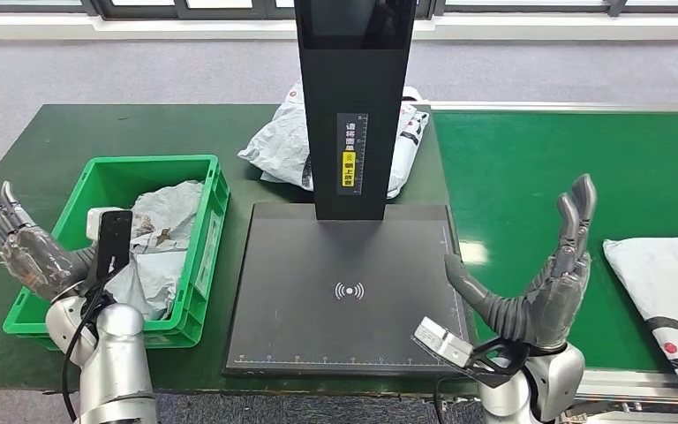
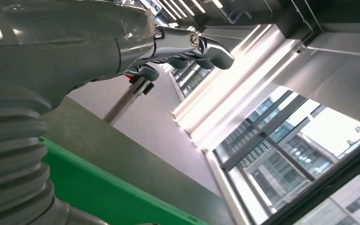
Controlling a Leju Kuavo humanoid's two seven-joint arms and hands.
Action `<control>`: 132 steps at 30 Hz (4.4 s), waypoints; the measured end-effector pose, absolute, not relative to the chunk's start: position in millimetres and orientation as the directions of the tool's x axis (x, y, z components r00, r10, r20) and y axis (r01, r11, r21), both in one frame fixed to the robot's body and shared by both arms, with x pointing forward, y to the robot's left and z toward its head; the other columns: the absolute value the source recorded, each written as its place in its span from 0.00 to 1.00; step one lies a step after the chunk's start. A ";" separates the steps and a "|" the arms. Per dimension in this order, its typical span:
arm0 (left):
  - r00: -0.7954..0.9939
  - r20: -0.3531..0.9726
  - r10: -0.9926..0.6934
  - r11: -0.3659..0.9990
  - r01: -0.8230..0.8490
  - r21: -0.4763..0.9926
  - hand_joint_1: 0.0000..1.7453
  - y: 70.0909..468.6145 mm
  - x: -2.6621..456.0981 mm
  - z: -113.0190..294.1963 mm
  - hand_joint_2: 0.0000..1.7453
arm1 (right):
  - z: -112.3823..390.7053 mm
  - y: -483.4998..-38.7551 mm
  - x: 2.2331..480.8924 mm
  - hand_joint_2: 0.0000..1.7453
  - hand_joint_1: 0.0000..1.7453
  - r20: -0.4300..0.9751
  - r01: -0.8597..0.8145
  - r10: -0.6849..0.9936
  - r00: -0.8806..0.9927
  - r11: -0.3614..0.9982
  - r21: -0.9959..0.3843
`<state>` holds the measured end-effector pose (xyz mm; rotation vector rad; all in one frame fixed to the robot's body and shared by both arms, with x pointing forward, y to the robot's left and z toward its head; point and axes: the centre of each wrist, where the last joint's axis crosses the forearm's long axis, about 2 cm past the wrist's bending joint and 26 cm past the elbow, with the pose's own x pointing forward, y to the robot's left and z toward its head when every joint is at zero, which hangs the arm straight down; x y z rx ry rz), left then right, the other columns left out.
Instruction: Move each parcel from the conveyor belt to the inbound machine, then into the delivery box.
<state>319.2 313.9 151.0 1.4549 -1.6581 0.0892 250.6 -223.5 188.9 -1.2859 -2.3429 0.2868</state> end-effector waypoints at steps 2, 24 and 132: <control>0.012 0.659 -0.752 0.328 -0.860 0.391 0.00 319.7 317.5 152.9 1.00 | 188.3 -226.2 250.3 1.00 0.00 0.280 0.754 0.862 -0.423 0.506 -0.418; -0.643 0.702 0.305 0.938 0.073 -0.339 0.00 180.5 297.9 149.3 1.00 | 91.9 -367.7 292.9 1.00 0.00 0.156 0.455 0.851 0.501 -0.107 -0.884; -0.468 0.880 0.074 0.983 -0.116 -0.144 0.00 162.3 268.8 91.9 1.00 | -4.5 -402.6 274.5 1.00 1.00 -0.082 -0.153 0.540 0.838 0.087 -0.984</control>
